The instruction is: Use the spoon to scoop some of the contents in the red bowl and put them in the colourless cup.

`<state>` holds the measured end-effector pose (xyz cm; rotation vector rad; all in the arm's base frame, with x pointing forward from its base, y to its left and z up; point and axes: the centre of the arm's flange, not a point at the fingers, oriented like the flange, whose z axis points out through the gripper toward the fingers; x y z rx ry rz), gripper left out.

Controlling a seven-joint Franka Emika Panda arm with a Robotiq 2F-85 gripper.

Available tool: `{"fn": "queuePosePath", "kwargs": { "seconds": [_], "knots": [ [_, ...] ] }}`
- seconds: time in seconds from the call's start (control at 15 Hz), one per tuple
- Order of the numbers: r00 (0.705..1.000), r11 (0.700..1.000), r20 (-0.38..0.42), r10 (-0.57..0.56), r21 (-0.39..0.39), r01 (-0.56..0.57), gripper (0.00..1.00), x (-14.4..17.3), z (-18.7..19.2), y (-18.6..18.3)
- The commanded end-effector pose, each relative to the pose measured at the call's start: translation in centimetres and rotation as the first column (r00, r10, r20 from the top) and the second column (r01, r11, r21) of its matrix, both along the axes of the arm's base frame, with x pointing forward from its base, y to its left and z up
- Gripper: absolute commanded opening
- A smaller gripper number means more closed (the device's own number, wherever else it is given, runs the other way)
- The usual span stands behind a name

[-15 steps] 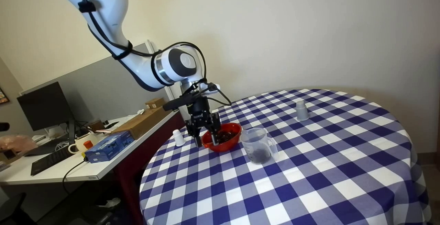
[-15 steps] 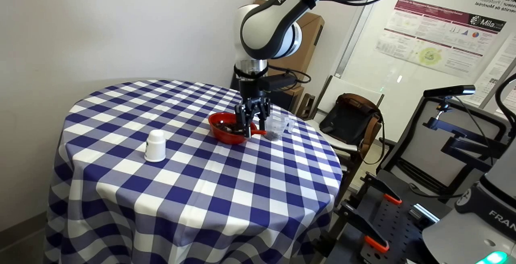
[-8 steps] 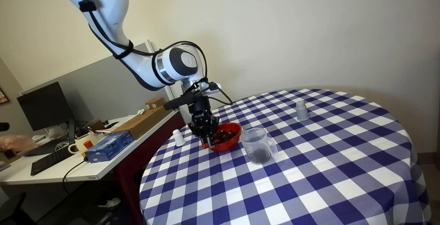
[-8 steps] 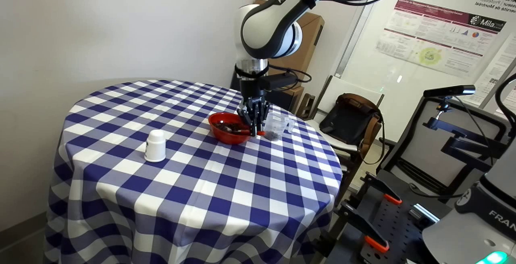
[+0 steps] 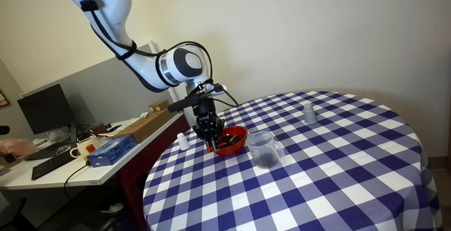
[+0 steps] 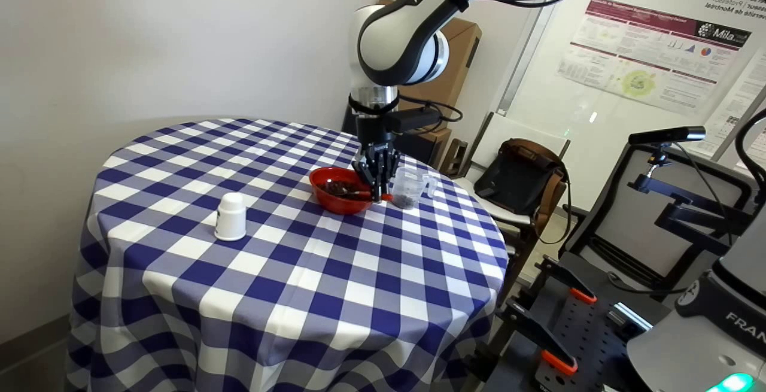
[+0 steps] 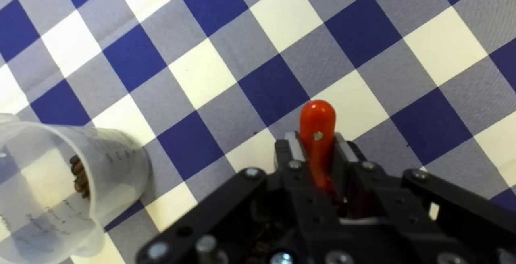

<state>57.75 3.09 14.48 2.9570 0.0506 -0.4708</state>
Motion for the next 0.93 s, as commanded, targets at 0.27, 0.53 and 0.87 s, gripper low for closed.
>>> {"fn": "queuePosePath", "kwargs": {
  "seconds": [0.27,0.53,0.87],
  "knots": [
    [0.999,0.999,0.044,0.027,0.033,-0.029,0.05,-0.2,3.7,1.7],
    [0.997,0.999,0.071,0.034,0.033,-0.036,0.05,-0.6,5.7,2.2],
    [0.996,0.999,0.083,0.039,0.026,-0.041,0.05,-2.5,8.1,1.8]
  ]
}}
